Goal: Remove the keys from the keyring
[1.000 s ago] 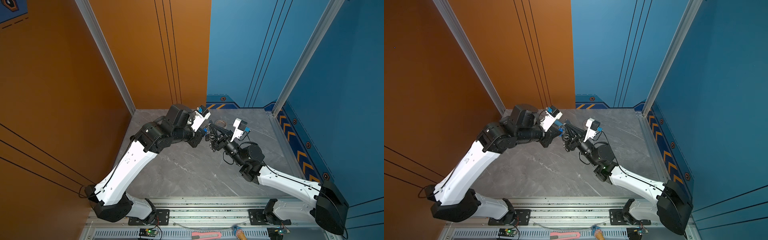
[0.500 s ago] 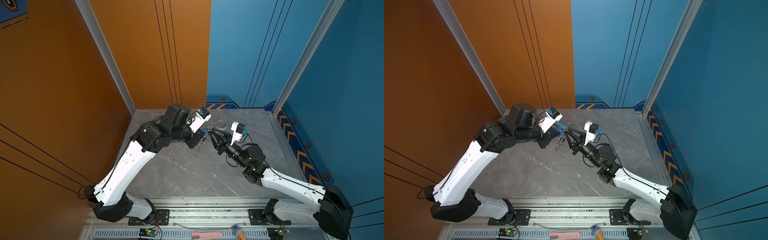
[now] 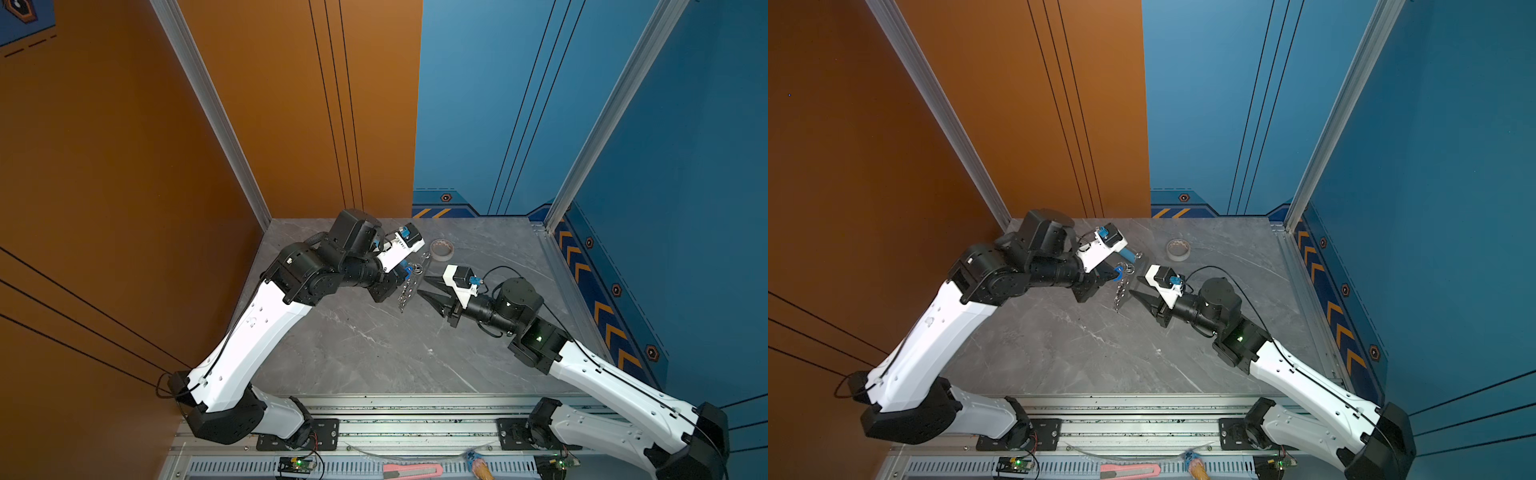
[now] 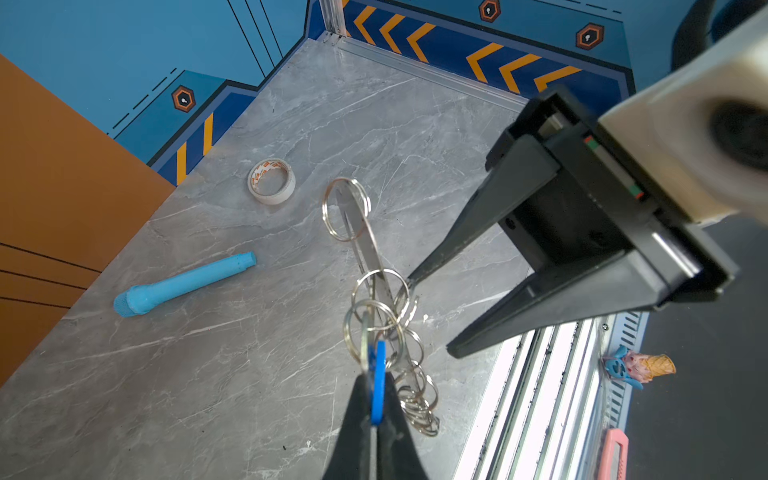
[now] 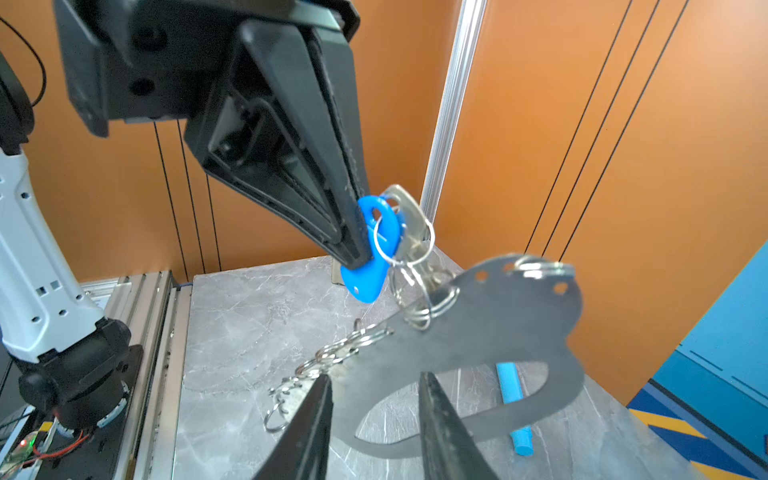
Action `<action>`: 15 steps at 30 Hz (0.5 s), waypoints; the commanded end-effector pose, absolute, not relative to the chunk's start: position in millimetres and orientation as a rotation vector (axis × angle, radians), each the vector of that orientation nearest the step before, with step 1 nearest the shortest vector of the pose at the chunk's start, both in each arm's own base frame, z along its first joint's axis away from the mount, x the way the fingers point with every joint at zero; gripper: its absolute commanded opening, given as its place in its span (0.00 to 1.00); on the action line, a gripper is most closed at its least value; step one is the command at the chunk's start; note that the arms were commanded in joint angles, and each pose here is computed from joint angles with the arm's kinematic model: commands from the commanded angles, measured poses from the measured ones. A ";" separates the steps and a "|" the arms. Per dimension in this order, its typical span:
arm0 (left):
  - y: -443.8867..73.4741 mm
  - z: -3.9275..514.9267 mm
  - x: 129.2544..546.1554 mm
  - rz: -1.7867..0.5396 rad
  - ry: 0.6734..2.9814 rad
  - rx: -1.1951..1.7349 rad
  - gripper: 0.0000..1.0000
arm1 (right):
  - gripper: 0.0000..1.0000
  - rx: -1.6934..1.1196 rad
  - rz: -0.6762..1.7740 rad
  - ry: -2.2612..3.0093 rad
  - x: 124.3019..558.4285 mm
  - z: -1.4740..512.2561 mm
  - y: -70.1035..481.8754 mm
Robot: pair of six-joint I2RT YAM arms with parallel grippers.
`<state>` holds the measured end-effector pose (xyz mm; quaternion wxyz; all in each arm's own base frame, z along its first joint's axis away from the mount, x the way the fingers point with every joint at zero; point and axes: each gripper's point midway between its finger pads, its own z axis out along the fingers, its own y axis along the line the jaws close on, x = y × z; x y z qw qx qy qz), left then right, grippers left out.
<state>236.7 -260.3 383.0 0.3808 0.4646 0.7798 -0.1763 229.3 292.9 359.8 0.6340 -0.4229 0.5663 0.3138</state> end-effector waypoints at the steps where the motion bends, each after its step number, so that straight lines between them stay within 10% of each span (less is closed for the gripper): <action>1: -254.9 393.6 225.7 -0.464 1.933 1.240 0.00 | 0.33 -1.083 0.692 1.225 222.9 373.2 294.1; 15: -252.6 392.5 225.7 -0.457 1.928 1.265 0.00 | 0.20 -1.214 0.739 1.185 220.6 376.0 316.3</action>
